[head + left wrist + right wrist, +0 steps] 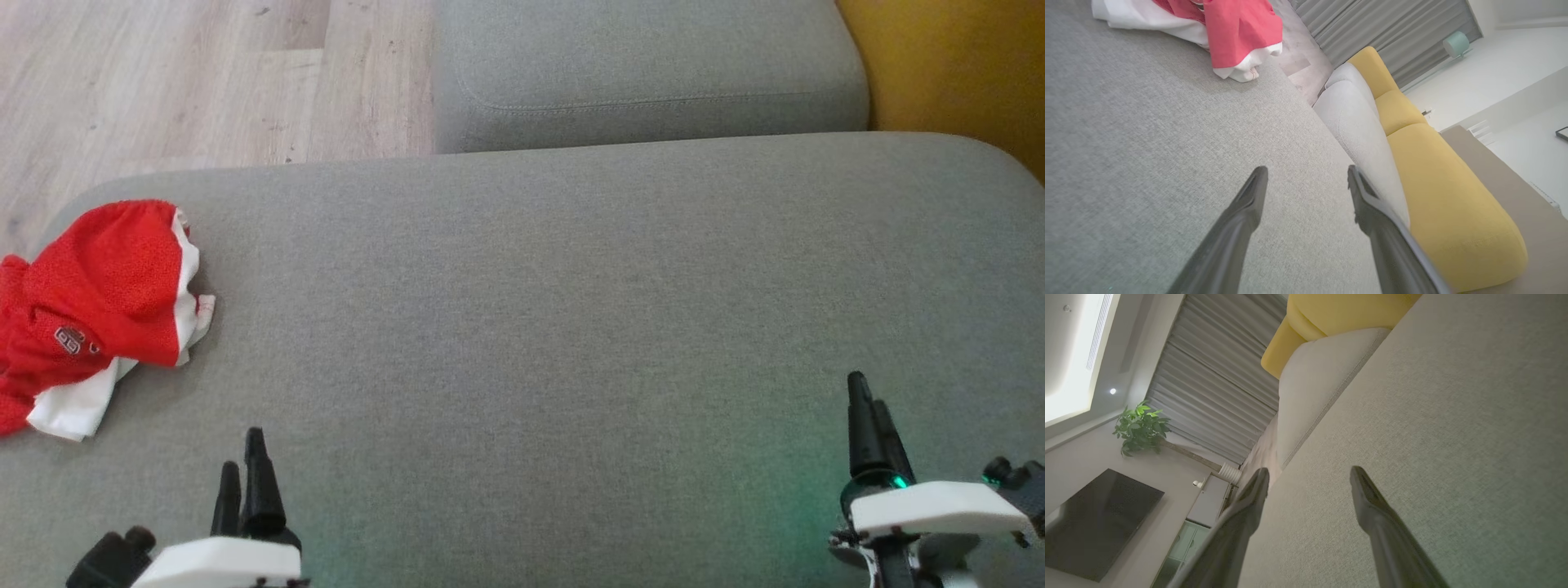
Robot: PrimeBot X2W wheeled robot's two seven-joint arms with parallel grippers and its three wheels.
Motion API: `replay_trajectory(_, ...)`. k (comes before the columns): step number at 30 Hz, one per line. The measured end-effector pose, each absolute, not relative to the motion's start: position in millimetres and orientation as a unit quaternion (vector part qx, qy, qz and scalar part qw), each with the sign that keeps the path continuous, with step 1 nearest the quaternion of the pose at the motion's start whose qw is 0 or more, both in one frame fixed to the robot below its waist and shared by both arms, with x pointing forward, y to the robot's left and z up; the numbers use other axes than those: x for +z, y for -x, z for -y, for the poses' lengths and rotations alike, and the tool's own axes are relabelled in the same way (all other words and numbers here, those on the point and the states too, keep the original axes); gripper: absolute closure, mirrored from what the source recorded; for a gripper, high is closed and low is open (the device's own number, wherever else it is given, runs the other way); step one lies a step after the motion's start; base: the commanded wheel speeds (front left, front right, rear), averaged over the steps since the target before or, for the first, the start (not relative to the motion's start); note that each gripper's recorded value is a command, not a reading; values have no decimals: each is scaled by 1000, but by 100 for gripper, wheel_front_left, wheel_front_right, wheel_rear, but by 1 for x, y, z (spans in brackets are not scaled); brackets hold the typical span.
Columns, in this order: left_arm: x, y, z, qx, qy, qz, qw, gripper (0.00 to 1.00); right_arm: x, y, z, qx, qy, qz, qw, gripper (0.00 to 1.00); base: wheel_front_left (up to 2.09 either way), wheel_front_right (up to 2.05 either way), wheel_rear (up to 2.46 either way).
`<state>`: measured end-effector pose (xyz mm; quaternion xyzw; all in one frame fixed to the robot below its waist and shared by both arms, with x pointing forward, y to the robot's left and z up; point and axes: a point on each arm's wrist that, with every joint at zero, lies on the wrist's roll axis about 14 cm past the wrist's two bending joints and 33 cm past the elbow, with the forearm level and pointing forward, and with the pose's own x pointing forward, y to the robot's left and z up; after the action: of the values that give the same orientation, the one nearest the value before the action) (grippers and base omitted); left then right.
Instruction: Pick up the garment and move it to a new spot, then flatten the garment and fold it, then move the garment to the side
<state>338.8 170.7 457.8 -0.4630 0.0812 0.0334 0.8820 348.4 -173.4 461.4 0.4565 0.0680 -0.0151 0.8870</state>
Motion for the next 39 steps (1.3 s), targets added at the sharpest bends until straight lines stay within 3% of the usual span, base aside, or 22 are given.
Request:
replay_trajectory(19,458,-331,-161,12,351,-78,933,0,463,-345,159,16,-344,-67,936,0,0,0,0)
replay_trajectory(39,457,-322,-156,-2,243,-67,968,0,467,-343,143,55,-221,-55,972,0,0,0,0)
